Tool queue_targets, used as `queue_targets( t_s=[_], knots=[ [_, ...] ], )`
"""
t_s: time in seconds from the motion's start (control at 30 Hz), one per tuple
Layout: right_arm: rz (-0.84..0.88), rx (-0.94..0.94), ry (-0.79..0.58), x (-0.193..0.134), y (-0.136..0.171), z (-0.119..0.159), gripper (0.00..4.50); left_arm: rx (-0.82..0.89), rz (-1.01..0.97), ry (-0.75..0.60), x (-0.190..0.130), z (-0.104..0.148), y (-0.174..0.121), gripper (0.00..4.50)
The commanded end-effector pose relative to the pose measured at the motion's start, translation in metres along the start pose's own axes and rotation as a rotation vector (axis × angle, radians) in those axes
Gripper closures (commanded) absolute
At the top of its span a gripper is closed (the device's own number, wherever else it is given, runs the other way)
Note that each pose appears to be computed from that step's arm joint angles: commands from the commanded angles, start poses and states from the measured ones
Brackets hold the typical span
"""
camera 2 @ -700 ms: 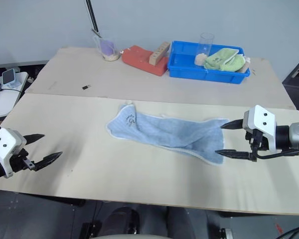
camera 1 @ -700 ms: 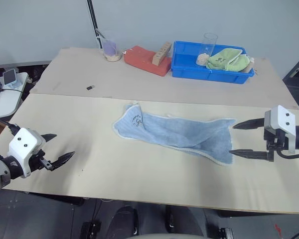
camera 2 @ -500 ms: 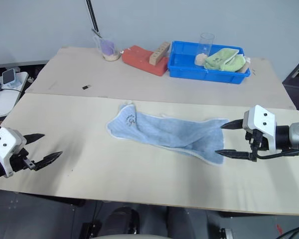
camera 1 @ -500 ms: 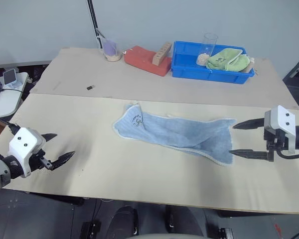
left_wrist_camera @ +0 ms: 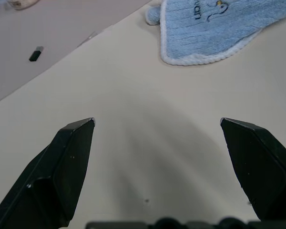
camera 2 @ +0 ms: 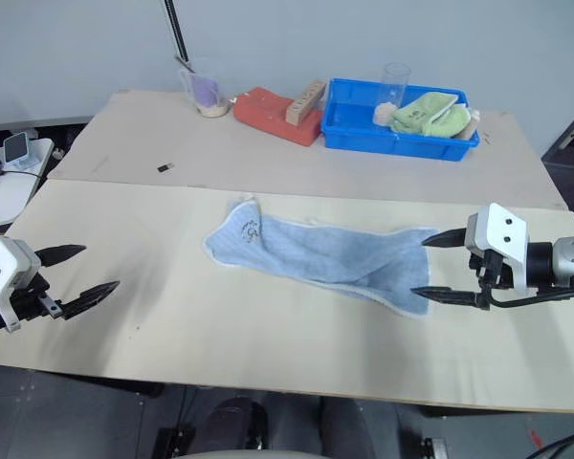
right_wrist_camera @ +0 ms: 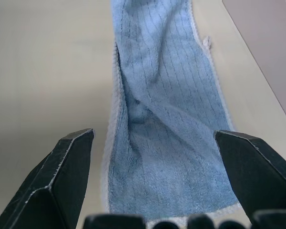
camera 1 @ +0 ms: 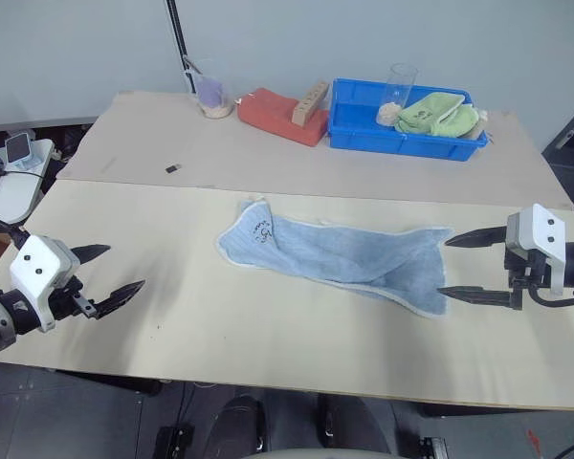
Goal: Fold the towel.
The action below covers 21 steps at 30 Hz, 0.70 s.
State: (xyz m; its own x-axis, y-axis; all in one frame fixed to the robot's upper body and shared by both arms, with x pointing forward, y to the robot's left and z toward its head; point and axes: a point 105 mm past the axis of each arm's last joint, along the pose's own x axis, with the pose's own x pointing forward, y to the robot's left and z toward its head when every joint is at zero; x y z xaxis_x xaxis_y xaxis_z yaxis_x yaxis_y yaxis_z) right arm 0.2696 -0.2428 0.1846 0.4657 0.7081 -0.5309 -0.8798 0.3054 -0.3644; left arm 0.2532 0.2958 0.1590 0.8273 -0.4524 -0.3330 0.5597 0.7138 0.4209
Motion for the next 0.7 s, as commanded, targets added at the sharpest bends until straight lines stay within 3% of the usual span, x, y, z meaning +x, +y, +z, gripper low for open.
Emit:
queue_targets(
  t_s=[0.03, 0.3, 0.7],
  knots=[
    [-0.002, -0.074, -0.034, -0.001, -0.002, 0.019, 0.05, 0.128, -0.038, -0.021, 0.018, 0.005, -0.002, 0.00],
    [0.120, -0.067, -0.159, 0.023, 0.033, 0.064, 0.05, 0.162, -0.191, -0.108, 0.079, 0.008, -0.011, 0.00],
    [0.147, -0.049, -0.218, 0.042, 0.052, 0.090, 0.05, 0.327, -0.302, -0.096, 0.151, 0.006, -0.023, 0.00]
  ],
)
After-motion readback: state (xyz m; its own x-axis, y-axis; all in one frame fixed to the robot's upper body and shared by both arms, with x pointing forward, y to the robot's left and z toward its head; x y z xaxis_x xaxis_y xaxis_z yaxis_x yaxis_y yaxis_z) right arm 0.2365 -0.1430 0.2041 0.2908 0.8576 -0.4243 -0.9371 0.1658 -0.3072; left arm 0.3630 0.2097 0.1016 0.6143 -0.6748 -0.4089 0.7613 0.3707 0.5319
